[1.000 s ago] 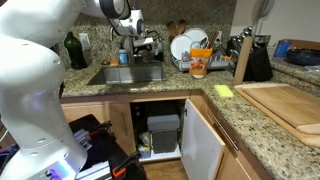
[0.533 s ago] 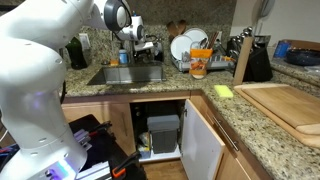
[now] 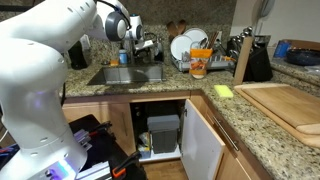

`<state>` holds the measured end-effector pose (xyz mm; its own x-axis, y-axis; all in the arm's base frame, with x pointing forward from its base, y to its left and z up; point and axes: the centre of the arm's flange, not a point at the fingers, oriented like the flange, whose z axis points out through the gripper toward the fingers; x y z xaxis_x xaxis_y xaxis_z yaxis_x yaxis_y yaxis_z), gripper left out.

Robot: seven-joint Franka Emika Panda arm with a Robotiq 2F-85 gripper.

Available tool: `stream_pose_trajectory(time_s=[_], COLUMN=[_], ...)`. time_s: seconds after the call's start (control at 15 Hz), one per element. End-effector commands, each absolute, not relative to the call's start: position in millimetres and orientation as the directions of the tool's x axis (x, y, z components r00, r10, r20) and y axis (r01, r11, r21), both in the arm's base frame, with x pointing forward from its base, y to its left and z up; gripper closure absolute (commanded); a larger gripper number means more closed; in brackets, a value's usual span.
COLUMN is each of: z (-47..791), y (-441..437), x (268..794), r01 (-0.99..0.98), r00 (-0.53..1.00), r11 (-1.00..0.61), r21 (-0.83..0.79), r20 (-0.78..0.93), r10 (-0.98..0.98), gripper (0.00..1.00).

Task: Close the tap

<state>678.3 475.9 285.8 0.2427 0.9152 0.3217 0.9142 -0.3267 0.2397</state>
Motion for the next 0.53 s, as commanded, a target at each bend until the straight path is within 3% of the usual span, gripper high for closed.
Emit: stream_pose_trajectory(time_s=[0.0,0.47], z=[281.7,266.9], y=[475.6,493.0], x=[679.1,705.7], r01=[0.917,0.929], r00=[0.246,0.218], r11=[-0.328,-0.306], r21=[0.227,0.206], r20=[0.327,0.363], r10=[0.912,0.906], gripper=[0.0,0.0])
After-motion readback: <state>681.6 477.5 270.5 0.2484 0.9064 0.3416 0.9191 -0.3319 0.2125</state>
